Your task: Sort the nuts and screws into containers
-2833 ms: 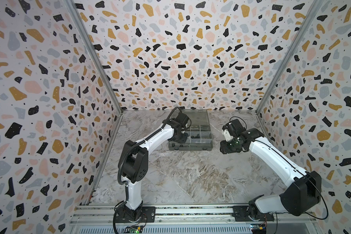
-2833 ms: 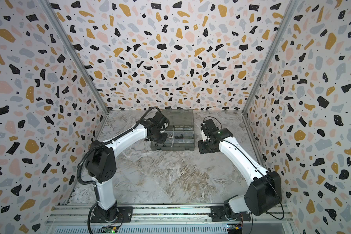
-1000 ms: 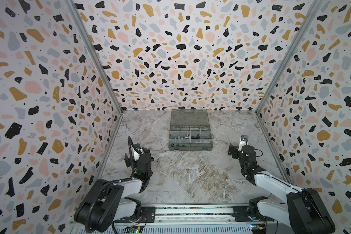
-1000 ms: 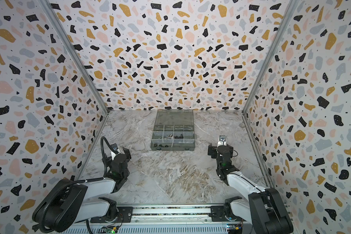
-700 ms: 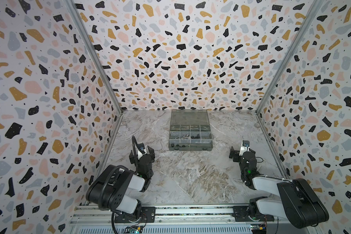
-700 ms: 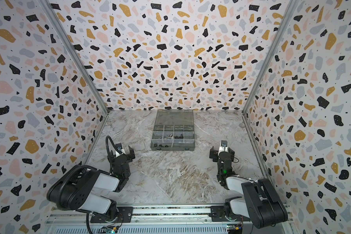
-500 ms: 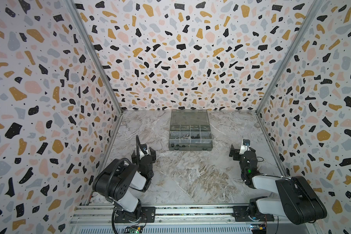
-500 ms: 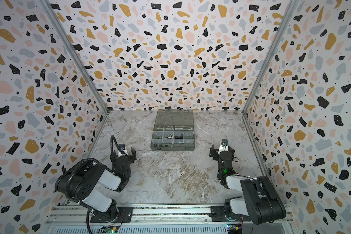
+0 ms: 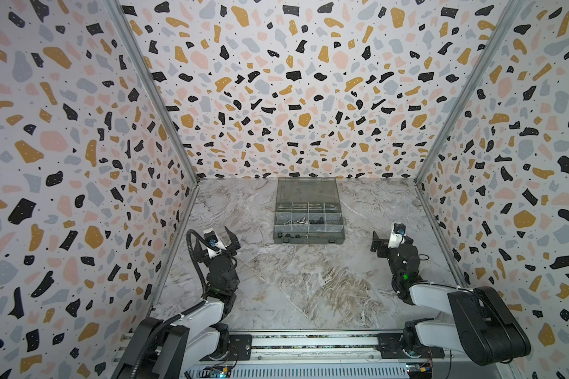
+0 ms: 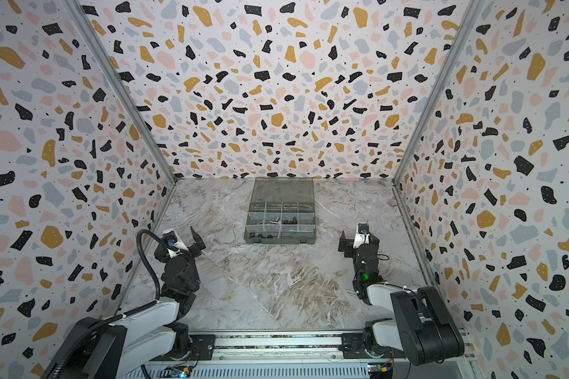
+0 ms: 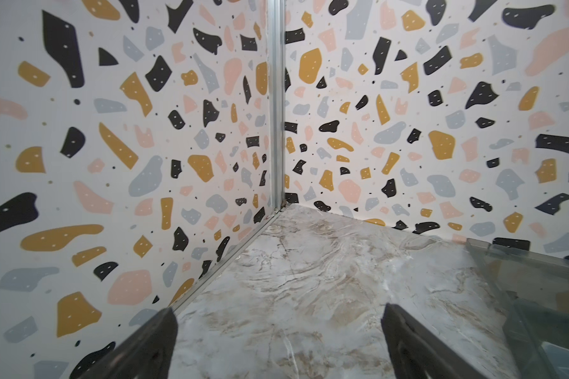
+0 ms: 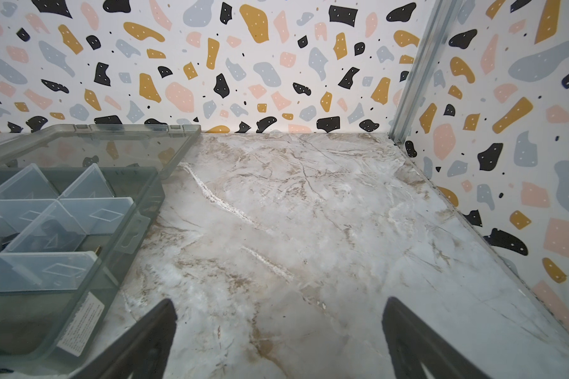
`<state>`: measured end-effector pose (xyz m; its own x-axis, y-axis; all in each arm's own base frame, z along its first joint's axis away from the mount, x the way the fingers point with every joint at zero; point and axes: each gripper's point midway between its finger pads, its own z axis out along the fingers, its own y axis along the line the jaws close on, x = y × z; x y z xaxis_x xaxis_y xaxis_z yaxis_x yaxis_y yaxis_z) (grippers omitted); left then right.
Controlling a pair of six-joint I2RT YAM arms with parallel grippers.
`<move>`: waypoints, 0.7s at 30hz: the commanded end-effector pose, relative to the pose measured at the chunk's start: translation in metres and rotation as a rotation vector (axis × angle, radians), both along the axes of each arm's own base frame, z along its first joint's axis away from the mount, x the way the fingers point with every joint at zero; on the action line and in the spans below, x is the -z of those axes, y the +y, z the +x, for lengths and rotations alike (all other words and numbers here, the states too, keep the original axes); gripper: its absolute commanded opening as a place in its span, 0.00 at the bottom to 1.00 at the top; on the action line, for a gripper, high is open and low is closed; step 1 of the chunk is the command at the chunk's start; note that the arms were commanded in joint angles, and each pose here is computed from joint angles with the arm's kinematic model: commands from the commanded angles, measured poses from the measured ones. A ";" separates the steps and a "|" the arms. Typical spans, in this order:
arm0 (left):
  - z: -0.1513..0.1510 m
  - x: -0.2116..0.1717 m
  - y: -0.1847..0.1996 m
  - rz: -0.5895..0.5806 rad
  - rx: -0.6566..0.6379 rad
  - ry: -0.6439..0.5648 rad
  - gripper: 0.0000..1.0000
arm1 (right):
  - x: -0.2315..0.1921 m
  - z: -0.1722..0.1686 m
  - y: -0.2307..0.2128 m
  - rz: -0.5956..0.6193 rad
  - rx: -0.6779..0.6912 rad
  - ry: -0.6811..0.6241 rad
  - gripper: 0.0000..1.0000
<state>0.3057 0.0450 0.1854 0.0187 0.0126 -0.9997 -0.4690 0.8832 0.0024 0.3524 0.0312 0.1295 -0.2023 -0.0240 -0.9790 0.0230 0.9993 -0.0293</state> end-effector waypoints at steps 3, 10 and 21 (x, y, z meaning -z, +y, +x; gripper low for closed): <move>-0.009 0.021 0.021 0.032 -0.099 0.048 0.98 | -0.014 -0.009 0.001 -0.005 -0.007 -0.067 0.99; 0.028 0.041 0.023 0.005 0.013 0.075 0.95 | -0.013 -0.006 -0.016 0.021 0.059 -0.061 0.99; 0.048 0.053 0.019 0.009 0.029 0.155 1.00 | 0.005 0.017 -0.010 -0.054 -0.047 -0.074 0.99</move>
<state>0.3487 0.0654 0.1226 -0.1748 0.0264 -0.9843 -0.4407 0.8918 0.1022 0.3547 -0.0020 0.1046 -0.2106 -0.0306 -0.9771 0.0823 0.9954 -0.0490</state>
